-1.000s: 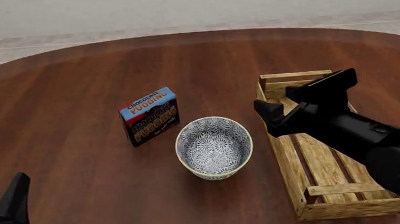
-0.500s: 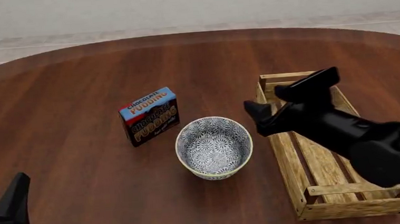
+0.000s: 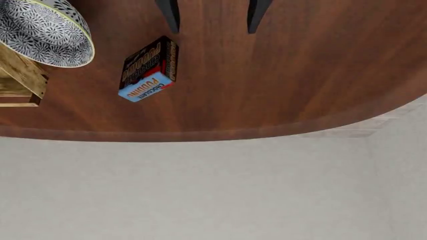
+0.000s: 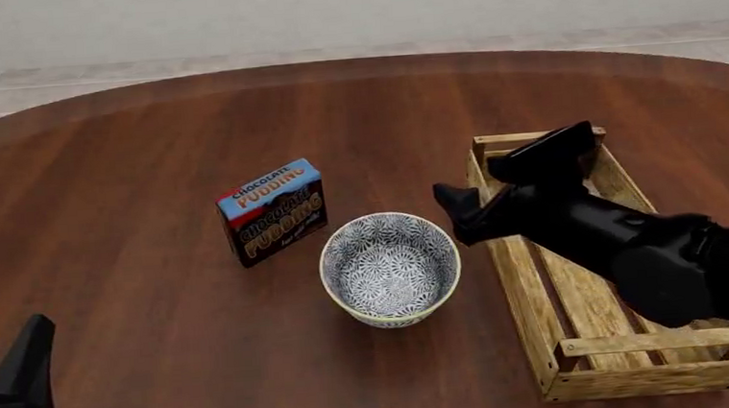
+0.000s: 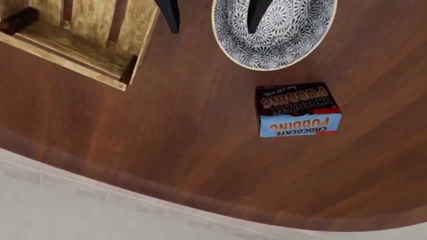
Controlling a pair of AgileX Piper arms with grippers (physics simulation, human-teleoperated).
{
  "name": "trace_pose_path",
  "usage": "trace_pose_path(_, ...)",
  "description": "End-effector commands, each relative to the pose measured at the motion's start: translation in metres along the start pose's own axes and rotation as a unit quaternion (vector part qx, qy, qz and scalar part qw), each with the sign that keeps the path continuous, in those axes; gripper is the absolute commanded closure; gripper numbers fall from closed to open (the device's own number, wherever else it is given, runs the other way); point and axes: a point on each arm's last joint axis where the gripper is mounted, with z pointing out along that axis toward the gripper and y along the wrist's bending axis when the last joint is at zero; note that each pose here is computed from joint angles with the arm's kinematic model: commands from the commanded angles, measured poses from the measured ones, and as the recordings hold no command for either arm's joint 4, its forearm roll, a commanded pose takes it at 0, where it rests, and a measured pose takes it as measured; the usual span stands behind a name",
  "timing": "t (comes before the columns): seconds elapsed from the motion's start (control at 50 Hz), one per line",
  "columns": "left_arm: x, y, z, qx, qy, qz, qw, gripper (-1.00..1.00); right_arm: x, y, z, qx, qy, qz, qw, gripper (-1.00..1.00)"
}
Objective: Pick up the bowl on the left and put it in the tray.
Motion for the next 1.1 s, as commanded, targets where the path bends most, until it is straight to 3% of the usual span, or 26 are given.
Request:
trace_pose_path(0.02, 0.000, 0.000, 0.000, 0.000, 0.000, 0.000, 1.0000, -1.00, 0.003, -0.002, 0.008, 0.003, 0.004, 0.004, 1.0000, -1.00)
trace_pose_path(0.44, 0.000, 0.000, 0.000, 0.000, 0.000, 0.000, 1.0000, -1.00, 0.007, 0.003, 0.019, -0.005, 0.015, 0.014, 0.9998, -1.00)
trace_pose_path(1.1, 0.000, 0.000, 0.000, 0.000, 0.000, 0.000, 1.0000, -1.00, 0.016, 0.001, 0.037, -0.002, 0.021, 0.004, 0.9998, -1.00)
